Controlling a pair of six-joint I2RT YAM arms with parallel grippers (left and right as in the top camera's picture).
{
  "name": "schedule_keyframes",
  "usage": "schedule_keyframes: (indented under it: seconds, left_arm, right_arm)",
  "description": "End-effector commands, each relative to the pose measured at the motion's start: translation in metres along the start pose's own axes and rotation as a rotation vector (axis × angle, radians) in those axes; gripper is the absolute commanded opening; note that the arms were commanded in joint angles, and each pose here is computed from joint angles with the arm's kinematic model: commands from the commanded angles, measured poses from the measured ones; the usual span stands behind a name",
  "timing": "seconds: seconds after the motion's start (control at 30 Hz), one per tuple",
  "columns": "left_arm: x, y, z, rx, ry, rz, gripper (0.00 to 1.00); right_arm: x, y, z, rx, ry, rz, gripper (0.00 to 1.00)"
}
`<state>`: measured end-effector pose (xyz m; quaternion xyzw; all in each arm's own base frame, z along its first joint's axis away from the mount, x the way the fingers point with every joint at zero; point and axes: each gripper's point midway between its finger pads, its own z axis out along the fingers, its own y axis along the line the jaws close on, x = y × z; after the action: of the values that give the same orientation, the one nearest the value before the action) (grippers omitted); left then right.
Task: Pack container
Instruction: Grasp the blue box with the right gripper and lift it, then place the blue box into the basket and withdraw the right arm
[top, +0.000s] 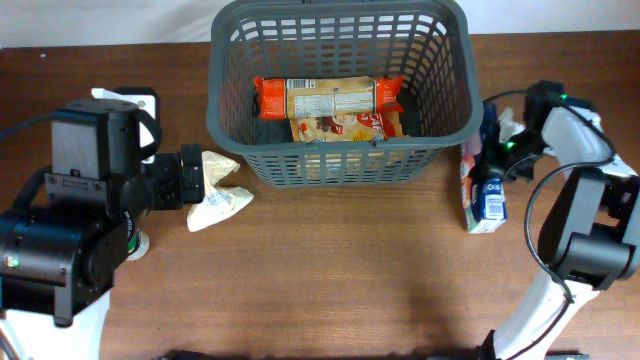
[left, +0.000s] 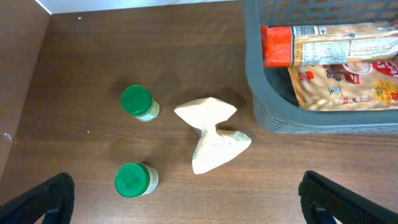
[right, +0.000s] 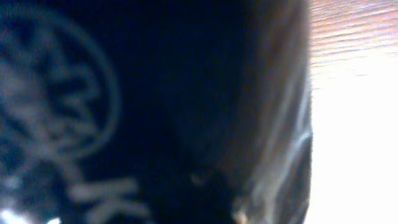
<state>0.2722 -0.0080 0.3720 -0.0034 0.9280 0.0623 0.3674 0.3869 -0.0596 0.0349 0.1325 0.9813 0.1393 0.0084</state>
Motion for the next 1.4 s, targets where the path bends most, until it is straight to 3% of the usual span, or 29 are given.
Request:
schedule_keyframes:
  seconds: [0.0, 0.17, 0.3, 0.47, 0.53, 0.67, 0.87, 1.2, 1.37]
  left_arm:
    - [-0.001, 0.004, 0.0, -0.015, -0.003, -0.015, 0.99]
    - [-0.001, 0.004, 0.0, -0.015, -0.003, -0.015, 0.99]
    - [-0.001, 0.004, 0.0, -0.015, -0.003, -0.015, 0.99]
    - [-0.001, 0.004, 0.0, -0.015, -0.003, -0.015, 0.99]
    - [-0.001, 0.004, 0.0, -0.015, -0.003, -0.015, 0.99]
    - [-0.001, 0.004, 0.0, -0.015, -0.003, -0.015, 0.99]
    - [-0.001, 0.004, 0.0, -0.015, -0.003, -0.015, 0.99]
    - [-0.001, 0.004, 0.0, -0.015, -0.003, -0.015, 0.99]
    - [-0.001, 0.004, 0.0, -0.015, -0.003, -0.015, 0.99]
  right_arm:
    - [-0.042, 0.014, -0.104, -0.024, -0.277, 0.003, 0.04]
    - [-0.05, 0.061, -0.249, -0.061, -0.608, -0.113, 0.04]
    - [-0.017, 0.143, -0.352, -0.117, -0.873, -0.453, 0.04]
    - [0.044, 0.236, -0.398, -0.147, -1.018, -0.842, 0.04]
    - [0.063, 0.265, -0.392, -0.164, -1.011, -0.987, 0.04]
    - [0.091, 0.321, -0.349, -0.09, -0.955, -1.481, 0.04]
    - [0.063, 0.35, -0.283, 0.122, -0.849, -1.836, 0.04]
    - [0.022, 0.345, -0.136, 0.03, -0.453, -1.816, 0.04]
    - [0.017, 0.334, -0.081, -0.02, -0.284, -1.576, 0.04]
